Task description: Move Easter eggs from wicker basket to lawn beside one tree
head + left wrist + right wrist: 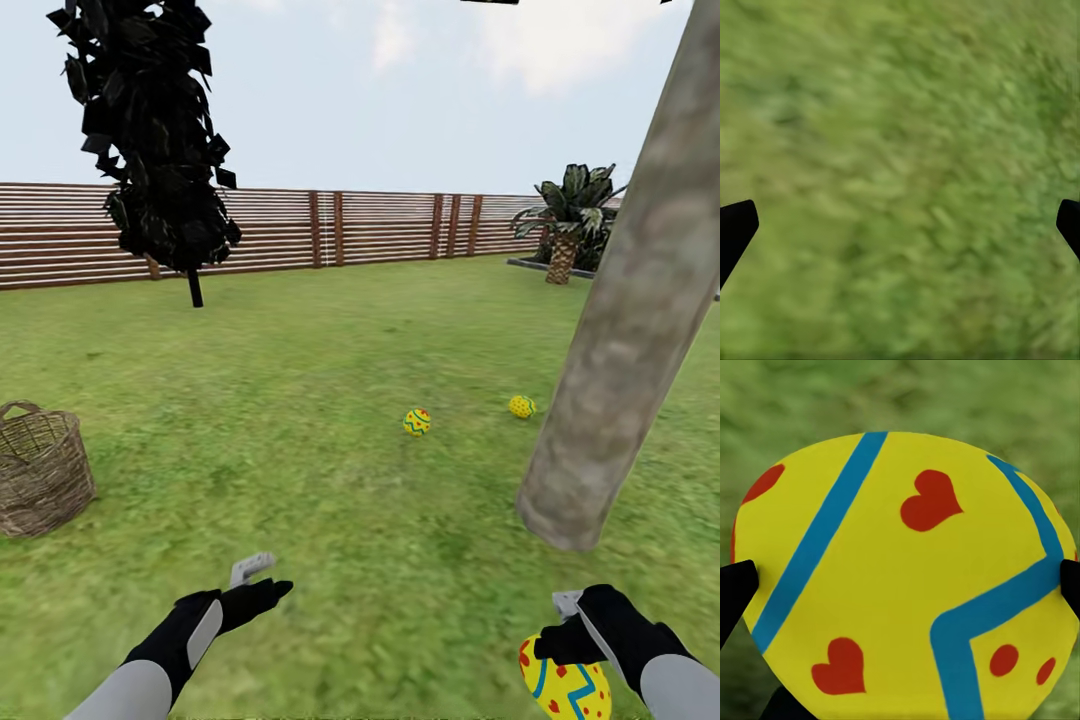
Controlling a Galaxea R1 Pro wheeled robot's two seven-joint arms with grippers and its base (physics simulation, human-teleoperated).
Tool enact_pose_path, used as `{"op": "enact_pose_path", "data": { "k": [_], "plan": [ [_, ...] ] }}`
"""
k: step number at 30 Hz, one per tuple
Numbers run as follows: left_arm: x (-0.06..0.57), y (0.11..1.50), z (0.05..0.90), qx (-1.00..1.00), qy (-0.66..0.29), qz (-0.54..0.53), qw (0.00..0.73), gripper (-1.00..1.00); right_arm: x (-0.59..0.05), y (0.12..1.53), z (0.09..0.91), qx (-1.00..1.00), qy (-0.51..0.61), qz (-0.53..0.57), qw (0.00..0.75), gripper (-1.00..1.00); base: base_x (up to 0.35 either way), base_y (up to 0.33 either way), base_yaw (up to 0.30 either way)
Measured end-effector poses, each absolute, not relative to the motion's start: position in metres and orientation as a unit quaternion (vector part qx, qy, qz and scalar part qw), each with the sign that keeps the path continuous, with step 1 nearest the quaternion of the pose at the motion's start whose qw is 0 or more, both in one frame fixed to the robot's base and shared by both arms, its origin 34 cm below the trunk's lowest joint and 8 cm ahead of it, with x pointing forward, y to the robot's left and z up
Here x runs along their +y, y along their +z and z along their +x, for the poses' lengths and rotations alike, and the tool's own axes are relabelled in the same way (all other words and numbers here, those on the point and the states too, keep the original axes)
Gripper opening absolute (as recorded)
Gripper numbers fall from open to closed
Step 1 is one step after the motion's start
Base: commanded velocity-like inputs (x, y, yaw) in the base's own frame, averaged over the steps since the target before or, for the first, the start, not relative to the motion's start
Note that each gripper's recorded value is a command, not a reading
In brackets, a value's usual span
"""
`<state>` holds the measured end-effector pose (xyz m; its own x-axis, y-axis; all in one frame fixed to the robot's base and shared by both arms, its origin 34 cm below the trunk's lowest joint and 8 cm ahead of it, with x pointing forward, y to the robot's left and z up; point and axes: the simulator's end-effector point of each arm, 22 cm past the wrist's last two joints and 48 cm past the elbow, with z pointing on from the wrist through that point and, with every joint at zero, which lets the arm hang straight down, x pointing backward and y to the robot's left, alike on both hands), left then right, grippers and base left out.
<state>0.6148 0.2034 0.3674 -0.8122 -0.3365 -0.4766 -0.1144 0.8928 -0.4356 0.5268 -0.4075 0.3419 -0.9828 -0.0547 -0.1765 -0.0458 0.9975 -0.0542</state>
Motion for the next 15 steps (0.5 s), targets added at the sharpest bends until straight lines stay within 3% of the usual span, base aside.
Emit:
{"op": "enact_pose_path", "data": {
  "k": [15],
  "plan": [
    [0.203, 0.321, 0.6, 0.935, -0.196, -0.123, 0.27, 1.0, -0.408, 0.298, 0.513, 0.996, -0.025, -0.026, 0.078, -1.0, 0.0, 0.0, 0.0]
  ]
}}
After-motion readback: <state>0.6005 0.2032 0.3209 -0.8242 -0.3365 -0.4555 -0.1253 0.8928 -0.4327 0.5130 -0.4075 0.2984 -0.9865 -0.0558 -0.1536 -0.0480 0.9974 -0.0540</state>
